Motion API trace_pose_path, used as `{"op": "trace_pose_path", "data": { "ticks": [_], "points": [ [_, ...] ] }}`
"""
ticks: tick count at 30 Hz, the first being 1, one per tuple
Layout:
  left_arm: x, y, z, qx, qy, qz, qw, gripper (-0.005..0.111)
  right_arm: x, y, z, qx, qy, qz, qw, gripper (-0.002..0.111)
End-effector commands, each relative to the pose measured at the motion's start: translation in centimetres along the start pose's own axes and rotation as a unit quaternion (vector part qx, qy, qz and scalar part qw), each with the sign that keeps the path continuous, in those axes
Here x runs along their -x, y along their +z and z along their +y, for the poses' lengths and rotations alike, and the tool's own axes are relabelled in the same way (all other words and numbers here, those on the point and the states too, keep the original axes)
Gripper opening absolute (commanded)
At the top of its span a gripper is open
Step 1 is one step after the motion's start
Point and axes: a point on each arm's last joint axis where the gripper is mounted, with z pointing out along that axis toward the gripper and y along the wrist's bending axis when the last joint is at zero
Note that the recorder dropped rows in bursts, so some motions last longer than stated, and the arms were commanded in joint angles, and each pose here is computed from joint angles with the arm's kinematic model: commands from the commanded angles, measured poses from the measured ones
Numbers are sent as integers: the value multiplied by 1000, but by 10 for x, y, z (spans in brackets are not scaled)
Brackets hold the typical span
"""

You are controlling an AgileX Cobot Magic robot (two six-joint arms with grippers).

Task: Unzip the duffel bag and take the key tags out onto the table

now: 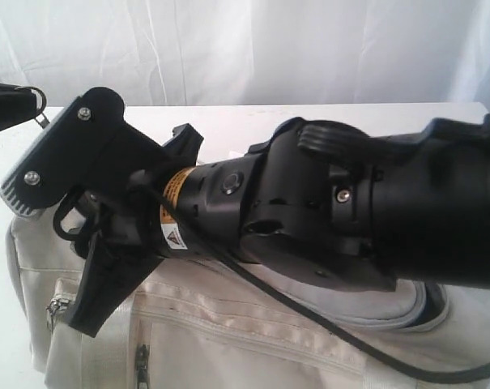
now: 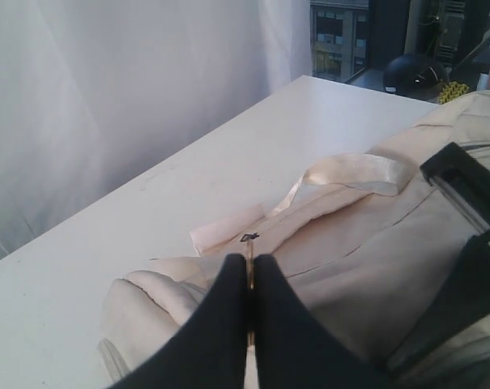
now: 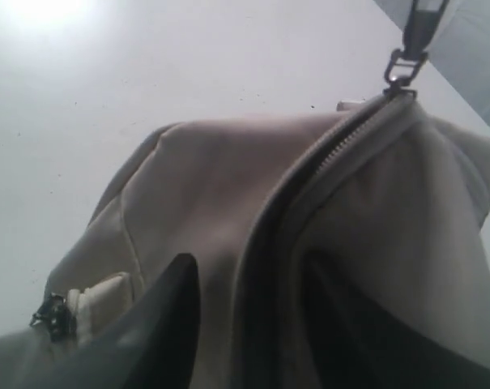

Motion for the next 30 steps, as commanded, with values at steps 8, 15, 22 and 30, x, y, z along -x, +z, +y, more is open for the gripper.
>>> {"op": "trace_pose_path", "data": {
  "ticks": [8,15,22,30],
  "points": [
    [8,-2,0,4,-1,-20,1000,0,0,8,18,24,1,-4,1000,25],
    [8,-2,1,11,-4,-25,1000,0,-4,14,20,27,-2,6,1000,9],
    [2,4,20,72,-21,-18,997,0,-1,9,19,25,-1,1,1000,0],
    [-20,30,48,77,-71,-16,994,0,8,-1,27,34,-9,-18,999,0]
  ]
}}
